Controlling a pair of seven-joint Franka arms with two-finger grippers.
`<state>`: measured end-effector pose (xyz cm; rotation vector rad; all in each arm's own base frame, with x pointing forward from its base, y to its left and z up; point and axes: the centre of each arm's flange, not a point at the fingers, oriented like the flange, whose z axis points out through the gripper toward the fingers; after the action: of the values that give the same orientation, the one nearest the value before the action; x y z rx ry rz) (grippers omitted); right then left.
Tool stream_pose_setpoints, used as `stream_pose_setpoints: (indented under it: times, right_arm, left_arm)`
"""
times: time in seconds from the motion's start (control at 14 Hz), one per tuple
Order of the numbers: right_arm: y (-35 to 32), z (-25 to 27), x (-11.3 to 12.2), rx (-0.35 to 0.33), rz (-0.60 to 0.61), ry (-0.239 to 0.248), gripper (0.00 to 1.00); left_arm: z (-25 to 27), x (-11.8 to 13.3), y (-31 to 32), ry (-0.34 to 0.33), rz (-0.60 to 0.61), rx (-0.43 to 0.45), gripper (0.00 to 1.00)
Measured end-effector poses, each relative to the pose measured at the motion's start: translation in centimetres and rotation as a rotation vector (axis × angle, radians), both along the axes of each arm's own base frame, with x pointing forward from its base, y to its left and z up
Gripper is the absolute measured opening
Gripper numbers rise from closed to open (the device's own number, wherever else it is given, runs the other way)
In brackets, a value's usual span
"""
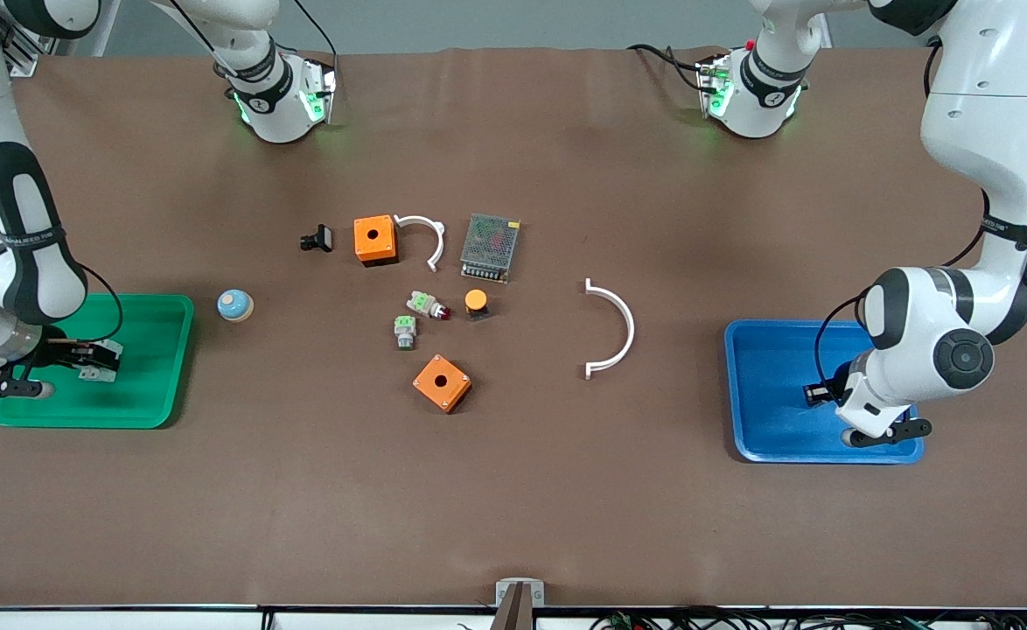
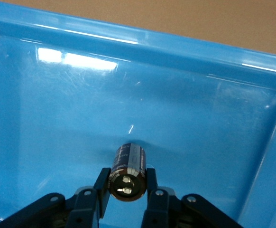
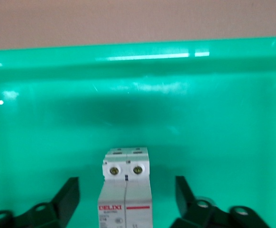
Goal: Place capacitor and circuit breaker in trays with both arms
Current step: 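Open both grippers to release the parts into the trays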
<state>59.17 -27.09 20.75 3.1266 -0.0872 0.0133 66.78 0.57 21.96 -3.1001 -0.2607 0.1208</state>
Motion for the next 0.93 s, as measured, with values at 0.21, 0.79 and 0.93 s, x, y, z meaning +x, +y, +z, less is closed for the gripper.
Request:
stream_pose_setpoints:
  times: [0.21, 0.79, 0.93]
  right_arm:
    - [0.6, 3.9, 1.8, 0.029, 0.019, 0.030, 1.00]
    - [14.5, 18.4, 5.8, 0.060, -0.021, 0.133, 1.00]
    - [17.7, 20.1, 5.6, 0.057, -0.017, 0.155, 1.00]
  left_arm:
    - [-0.1, 0.0, 0.0, 0.001, 0.000, 0.000, 0.34]
    - [4.0, 0.3, -0.2, -0.002, -0.002, 0.009, 0.99]
    - [8.6, -0.4, 0.0, 0.021, -0.012, 0.024, 1.00]
